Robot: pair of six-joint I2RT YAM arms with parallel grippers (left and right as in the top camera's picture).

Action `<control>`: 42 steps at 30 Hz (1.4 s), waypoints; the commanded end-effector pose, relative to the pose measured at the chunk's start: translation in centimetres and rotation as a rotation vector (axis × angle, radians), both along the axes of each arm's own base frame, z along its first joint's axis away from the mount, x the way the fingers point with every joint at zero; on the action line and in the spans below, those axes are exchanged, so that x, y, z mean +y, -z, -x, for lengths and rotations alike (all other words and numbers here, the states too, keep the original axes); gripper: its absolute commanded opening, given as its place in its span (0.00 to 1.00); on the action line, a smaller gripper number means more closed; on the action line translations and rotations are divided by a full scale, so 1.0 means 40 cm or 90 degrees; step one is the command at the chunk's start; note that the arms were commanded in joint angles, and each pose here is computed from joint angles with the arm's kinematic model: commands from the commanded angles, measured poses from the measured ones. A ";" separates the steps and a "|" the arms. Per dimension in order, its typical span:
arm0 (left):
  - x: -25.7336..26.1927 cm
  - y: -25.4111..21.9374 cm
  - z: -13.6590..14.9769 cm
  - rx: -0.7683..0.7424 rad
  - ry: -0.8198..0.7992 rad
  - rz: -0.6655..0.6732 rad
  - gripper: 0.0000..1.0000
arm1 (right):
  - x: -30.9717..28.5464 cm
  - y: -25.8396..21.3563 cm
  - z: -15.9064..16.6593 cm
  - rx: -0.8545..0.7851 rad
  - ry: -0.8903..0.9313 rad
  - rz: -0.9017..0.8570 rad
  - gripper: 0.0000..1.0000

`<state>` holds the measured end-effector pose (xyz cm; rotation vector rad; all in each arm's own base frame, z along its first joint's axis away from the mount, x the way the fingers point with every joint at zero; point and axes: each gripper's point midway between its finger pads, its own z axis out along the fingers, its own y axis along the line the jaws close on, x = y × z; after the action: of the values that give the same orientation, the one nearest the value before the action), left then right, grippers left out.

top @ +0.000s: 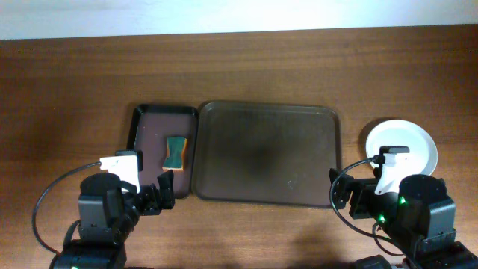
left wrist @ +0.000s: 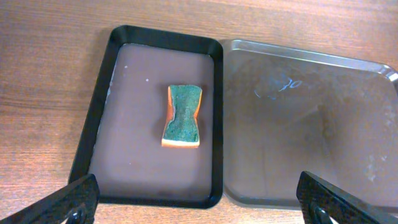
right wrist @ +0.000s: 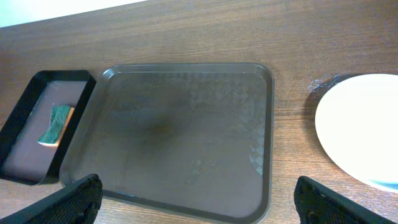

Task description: Clean dirty plates on tray and stack at the side

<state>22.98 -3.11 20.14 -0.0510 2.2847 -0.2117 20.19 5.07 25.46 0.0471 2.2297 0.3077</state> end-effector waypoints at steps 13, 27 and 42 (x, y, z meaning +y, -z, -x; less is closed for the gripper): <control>0.003 0.006 0.002 0.002 0.003 -0.008 0.99 | -0.001 -0.076 -0.009 -0.131 -0.080 0.111 0.99; 0.003 0.006 0.002 0.002 0.003 -0.008 1.00 | -0.010 0.002 -0.033 -0.472 -0.034 0.095 0.99; 0.003 0.006 0.002 0.002 0.003 -0.008 0.99 | -0.020 0.241 -0.101 -0.397 -0.042 0.106 0.99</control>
<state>22.92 -3.10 20.01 -0.0513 2.2893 -0.2114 24.34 3.91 16.42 -0.1637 1.6135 0.1171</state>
